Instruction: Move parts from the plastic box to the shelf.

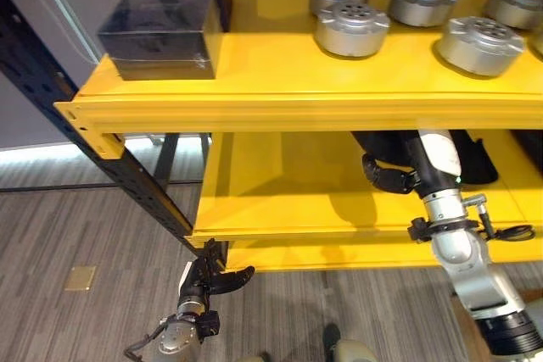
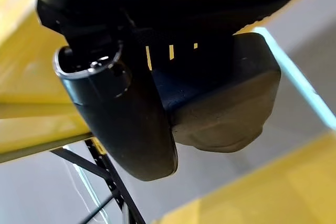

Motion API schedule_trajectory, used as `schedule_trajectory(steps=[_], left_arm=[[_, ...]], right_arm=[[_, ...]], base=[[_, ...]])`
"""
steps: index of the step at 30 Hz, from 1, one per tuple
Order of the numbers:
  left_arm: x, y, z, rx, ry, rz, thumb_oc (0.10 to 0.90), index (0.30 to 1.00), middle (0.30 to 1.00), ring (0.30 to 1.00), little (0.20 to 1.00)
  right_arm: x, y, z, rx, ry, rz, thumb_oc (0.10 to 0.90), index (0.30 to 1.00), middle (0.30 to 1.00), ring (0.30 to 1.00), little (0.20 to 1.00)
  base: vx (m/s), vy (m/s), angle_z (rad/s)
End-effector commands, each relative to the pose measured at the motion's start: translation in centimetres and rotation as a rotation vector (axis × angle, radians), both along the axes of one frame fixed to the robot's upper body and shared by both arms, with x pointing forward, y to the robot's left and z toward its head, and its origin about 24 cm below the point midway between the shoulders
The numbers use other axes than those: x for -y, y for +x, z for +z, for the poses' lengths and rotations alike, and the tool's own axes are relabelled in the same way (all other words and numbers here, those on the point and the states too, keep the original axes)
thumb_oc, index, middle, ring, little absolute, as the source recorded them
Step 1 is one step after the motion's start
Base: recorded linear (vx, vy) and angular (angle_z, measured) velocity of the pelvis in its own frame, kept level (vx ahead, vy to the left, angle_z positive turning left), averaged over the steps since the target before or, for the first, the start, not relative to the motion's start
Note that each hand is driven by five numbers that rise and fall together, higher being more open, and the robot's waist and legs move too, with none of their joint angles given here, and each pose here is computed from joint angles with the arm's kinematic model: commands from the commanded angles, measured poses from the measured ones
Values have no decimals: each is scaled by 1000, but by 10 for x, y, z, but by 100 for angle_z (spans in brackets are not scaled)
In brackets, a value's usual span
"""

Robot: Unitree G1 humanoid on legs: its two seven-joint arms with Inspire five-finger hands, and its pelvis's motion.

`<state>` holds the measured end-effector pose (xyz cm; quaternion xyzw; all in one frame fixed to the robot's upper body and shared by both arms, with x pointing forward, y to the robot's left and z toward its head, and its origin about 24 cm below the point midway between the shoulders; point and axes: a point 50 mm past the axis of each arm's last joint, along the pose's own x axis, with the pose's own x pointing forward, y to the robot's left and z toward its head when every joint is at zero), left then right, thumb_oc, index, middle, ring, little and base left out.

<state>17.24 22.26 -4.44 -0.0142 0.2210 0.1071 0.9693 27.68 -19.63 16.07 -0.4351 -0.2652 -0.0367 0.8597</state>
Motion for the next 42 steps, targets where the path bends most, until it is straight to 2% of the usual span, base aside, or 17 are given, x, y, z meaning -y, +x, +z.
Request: schedule_trajectory(steps=[1,6,11,19,31,39,42], left_arm=[[11,35,37,236,-13,-72,900,1000,1000,1000,1000],[12,36,36,231,-24,-73,900,1000,1000,1000,1000],[17,41,38,235,-36,-98,900,1000,1000,1000,1000],[19,41,36,232,-31,-110,900,1000,1000,1000,1000],[19,38,33,221,-31,-100,900,1000,1000,1000,1000],[24,39,33,215,-29,-147,900,1000,1000,1000,1000],[24,41,35,219,-18,-172,900,1000,1000,1000,1000]], right_arm=[[-11,-8,70,364,34,86,400,300,300,300,300],[-27,-4,77,368,53,182,400,300,300,300,300],[-21,-2,79,368,57,154,400,300,300,300,300],[-18,-2,64,307,78,135,400,300,300,300,300],[-34,6,58,256,103,182,400,300,300,300,300],[-49,28,47,144,70,203,400,300,300,300,300],[-43,45,34,61,25,141,400,300,300,300,300]], base=[[58,-192,15],[12,-187,11],[-4,-90,-5],[103,167,0],[48,109,-15],[6,17,-1],[-28,-16,-1]])
